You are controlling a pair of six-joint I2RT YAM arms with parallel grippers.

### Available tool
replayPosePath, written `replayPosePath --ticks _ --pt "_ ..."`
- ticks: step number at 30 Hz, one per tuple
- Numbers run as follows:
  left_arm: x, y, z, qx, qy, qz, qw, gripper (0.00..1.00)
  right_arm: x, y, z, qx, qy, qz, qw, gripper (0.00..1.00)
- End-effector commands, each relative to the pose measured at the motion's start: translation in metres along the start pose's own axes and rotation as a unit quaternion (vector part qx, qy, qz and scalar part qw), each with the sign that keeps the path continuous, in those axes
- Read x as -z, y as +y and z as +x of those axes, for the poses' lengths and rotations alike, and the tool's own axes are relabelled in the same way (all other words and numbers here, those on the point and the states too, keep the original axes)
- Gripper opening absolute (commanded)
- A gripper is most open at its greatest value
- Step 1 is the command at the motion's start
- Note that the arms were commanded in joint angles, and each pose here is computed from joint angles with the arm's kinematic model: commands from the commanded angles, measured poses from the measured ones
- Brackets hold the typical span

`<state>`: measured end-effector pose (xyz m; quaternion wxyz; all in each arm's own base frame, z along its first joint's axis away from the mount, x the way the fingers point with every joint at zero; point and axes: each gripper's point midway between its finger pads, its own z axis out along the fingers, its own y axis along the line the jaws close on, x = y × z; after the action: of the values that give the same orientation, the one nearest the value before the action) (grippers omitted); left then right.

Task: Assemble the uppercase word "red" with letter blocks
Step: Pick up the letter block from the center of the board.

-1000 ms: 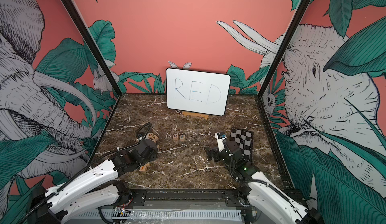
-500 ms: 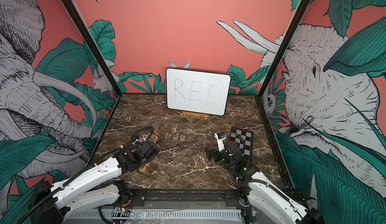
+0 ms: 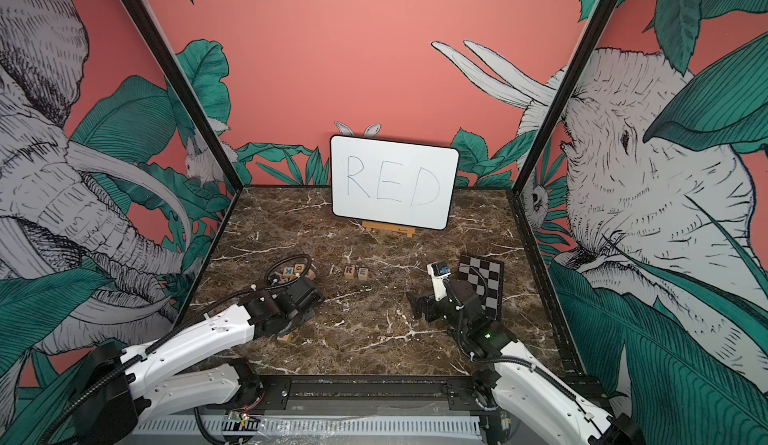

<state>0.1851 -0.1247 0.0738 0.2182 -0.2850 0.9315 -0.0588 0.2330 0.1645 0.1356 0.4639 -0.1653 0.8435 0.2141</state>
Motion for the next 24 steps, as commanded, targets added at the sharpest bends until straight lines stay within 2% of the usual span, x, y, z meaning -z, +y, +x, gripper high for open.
replayPosePath --ticks 1,14,24 --pt "-0.005 -0.007 0.006 0.048 0.015 0.010 0.999 0.49 0.003 0.004 -0.012 0.003 -0.022 -0.006 1.000 0.98" --pt "-0.014 -0.003 0.005 0.085 0.007 -0.049 0.995 0.54 0.004 0.004 -0.013 0.002 -0.025 -0.006 1.000 0.98" --pt "-0.026 0.004 0.002 0.127 -0.010 -0.048 0.991 0.55 0.004 0.005 -0.013 0.002 -0.025 -0.008 1.000 0.98"
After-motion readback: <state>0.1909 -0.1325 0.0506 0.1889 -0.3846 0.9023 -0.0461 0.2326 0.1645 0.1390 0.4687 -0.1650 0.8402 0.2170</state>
